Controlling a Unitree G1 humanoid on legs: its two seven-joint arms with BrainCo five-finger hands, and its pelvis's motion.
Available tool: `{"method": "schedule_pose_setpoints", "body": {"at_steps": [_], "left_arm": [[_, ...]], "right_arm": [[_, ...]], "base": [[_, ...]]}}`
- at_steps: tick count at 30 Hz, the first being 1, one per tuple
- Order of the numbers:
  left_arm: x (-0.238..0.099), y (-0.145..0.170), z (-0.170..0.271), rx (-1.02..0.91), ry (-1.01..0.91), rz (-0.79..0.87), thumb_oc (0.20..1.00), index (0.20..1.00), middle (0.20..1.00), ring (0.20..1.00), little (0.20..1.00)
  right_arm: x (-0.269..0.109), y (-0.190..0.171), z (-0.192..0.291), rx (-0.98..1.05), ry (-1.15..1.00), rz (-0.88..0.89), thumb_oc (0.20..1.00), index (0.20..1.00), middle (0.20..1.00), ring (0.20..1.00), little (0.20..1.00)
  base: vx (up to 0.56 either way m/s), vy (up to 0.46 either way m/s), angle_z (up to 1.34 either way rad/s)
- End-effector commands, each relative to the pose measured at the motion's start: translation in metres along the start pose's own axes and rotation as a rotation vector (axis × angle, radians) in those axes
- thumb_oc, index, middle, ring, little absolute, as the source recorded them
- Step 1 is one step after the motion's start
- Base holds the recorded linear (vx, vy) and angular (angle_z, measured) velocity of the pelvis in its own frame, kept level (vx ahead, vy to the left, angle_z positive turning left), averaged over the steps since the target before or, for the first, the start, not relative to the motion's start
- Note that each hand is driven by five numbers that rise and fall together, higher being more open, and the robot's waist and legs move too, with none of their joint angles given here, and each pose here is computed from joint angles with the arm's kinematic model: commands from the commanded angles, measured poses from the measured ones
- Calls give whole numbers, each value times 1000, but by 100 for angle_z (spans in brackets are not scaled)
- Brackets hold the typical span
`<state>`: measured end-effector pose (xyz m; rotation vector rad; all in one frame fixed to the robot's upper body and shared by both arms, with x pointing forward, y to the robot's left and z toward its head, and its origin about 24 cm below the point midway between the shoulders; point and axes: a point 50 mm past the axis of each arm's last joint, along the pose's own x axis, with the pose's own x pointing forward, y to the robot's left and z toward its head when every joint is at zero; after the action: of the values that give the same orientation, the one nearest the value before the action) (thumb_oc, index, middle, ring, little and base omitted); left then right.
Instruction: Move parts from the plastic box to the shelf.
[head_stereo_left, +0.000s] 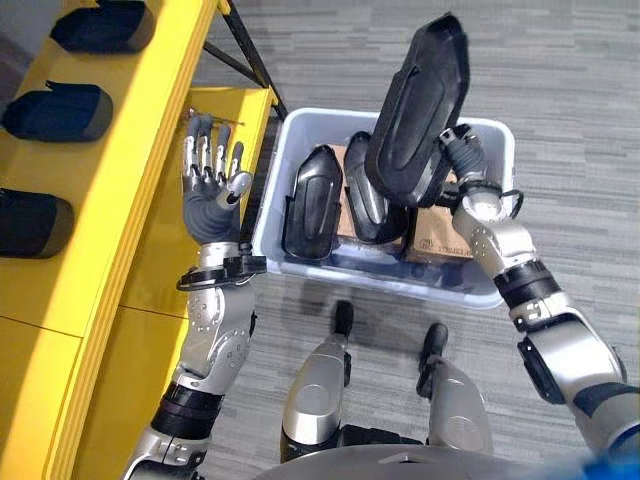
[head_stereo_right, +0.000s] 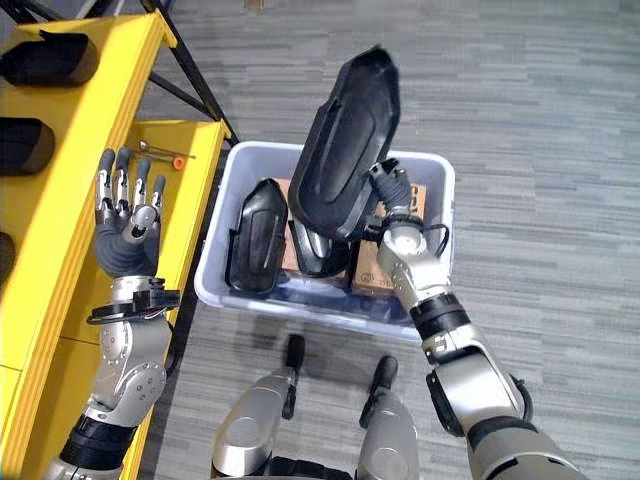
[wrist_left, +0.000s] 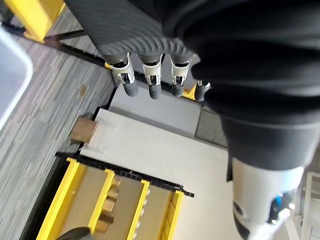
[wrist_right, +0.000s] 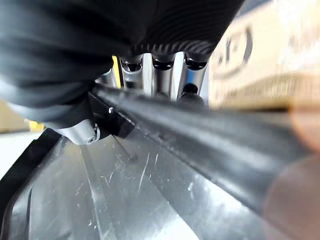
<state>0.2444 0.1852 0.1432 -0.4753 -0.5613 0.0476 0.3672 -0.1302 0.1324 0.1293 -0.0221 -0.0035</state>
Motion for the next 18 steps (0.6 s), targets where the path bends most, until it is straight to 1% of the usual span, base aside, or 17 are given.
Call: {"method": "schedule_pose_setpoints", "body": {"at_steps": [1, 4, 7, 10, 14, 18], "left_arm": [[-8, 0, 8, 57, -27, -71, 1000, 1000, 1000, 1000, 1000], [-18, 9, 2, 93, 25, -42, 1000, 1000, 1000, 1000, 1000], [-25, 14, 0, 109, 49, -24, 1000, 1000, 1000, 1000, 1000], [-27, 15, 0, 122, 54, -19, 1000, 1000, 1000, 1000, 1000], [-32, 19, 2, 166, 63, -16, 1000, 1000, 1000, 1000, 1000], [-34, 19, 3, 168, 67, -16, 1000, 1000, 1000, 1000, 1000]], "right_arm": [[-6, 28, 6, 102, -29, 133, 200, 200, 200, 200, 200], [-20, 44, -14, 127, 31, 229, 200, 200, 200, 200, 200], [-28, 49, -21, 115, 38, 253, 200, 200, 200, 200, 200], [-31, 54, -22, 134, 50, 268, 200, 200, 200, 200, 200], [-39, 67, -28, 185, 81, 339, 200, 200, 200, 200, 200], [-49, 79, -30, 244, 104, 401, 200, 200, 200, 200, 200]], "base": [[100, 97, 5], [125, 153, 23], [88, 129, 15], [49, 97, 11], [54, 127, 9], [-7, 142, 10]]}}
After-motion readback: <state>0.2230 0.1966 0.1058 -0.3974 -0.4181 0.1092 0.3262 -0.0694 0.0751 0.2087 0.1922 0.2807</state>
